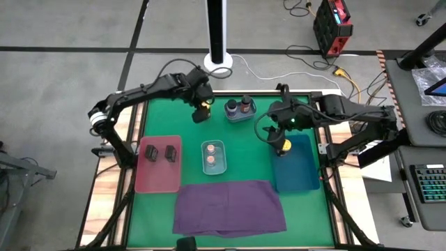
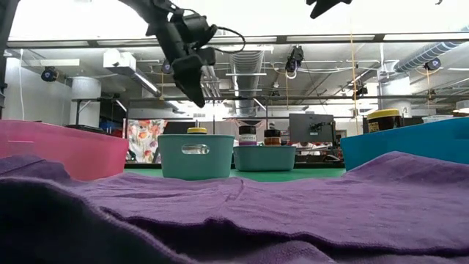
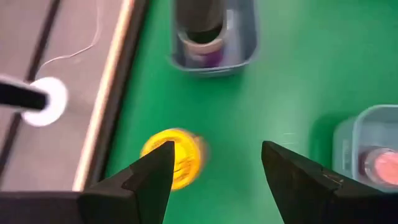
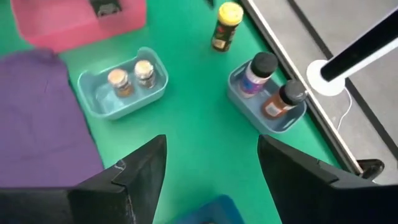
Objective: Sort spices by type
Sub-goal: Put the yellow seasoning bottle into the blue bin
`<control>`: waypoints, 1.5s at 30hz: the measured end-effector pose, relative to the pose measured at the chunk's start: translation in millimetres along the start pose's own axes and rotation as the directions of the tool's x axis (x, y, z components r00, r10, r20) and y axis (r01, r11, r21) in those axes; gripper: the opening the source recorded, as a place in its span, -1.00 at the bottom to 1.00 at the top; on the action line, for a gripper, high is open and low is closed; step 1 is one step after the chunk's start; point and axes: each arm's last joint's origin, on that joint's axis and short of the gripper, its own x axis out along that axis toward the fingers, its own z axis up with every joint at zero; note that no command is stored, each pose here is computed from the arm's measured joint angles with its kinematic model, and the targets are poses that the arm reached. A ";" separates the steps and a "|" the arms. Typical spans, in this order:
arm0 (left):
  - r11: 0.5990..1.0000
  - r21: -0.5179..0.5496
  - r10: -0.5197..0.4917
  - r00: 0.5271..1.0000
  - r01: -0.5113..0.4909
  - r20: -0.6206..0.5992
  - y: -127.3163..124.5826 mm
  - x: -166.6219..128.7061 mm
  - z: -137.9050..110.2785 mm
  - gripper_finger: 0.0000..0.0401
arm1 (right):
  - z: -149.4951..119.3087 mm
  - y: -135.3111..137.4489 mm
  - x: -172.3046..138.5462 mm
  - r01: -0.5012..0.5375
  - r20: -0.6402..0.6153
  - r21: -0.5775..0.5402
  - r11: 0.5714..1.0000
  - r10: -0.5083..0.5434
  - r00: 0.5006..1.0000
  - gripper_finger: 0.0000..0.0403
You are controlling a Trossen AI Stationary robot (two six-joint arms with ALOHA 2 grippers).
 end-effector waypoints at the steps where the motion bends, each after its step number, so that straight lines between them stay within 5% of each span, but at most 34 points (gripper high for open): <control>1: 1.000 0.003 -0.010 1.000 0.010 0.006 -0.2 4.6 -2.5 0.13 | 1.3 -1.8 0.6 0.004 0.009 0.011 1.000 -0.004 1.000 0.23; 9: 1.000 -0.019 0.021 1.000 -0.021 0.016 13.3 29.8 -24.6 0.33 | 21.3 -24.9 14.4 0.009 0.126 0.108 0.994 -0.023 0.992 0.38; 20: 0.999 -0.025 0.029 0.998 -0.028 0.053 29.9 42.4 -34.7 0.62 | 26.4 -56.2 41.9 0.030 0.040 0.169 0.985 -0.038 0.998 0.40; 37: 0.997 -0.050 -0.063 0.998 0.063 0.008 29.8 75.6 -40.6 0.60 | 27.0 -59.5 47.0 0.027 0.024 0.189 0.982 -0.032 0.999 0.42; 45: 0.995 -0.077 -0.060 0.998 0.061 0.011 30.7 83.3 -40.3 0.33 | 27.0 -59.5 47.0 0.027 0.024 0.189 0.982 -0.032 0.999 0.41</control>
